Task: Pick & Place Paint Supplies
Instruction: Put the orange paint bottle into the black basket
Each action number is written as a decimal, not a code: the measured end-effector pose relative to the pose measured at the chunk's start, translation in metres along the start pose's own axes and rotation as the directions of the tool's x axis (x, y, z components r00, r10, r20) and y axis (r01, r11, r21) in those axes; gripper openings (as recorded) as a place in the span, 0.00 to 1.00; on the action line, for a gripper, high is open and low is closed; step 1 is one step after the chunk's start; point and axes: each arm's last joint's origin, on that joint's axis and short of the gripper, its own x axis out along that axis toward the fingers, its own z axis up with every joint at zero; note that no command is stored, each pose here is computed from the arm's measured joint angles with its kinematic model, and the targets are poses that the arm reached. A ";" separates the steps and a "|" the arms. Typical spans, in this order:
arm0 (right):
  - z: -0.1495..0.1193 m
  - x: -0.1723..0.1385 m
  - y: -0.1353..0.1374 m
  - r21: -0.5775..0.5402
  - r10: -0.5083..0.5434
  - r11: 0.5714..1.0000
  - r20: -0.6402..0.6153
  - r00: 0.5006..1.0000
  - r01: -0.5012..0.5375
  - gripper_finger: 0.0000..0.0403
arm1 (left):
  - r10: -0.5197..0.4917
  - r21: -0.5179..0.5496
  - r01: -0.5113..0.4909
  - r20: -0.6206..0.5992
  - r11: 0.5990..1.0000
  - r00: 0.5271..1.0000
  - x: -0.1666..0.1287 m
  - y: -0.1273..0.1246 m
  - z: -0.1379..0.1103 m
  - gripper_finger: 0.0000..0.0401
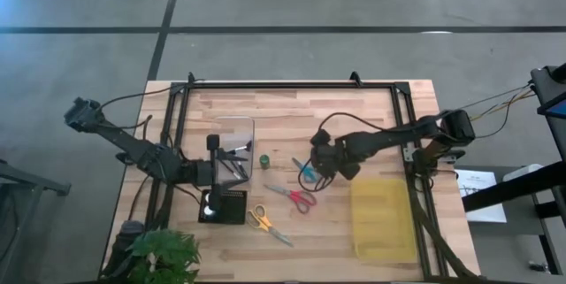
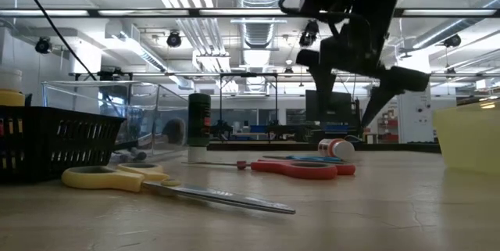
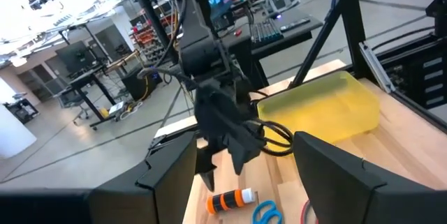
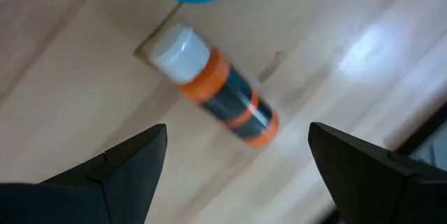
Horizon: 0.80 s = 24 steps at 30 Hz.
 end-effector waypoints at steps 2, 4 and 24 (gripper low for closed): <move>-0.004 0.007 0.000 -0.007 0.011 1.000 0.007 1.000 -0.011 0.86 | 0.000 0.004 0.000 0.000 1.000 1.000 0.000 0.000 0.000 0.61; -0.009 0.014 0.001 -0.007 0.013 1.000 0.004 1.000 -0.013 0.86 | 0.000 0.011 0.000 0.002 1.000 1.000 0.000 0.000 0.000 0.61; -0.019 0.042 -0.004 0.123 0.070 0.988 0.210 0.975 -0.098 0.86 | 0.003 0.039 -0.003 0.003 0.999 1.000 0.000 0.000 0.000 0.61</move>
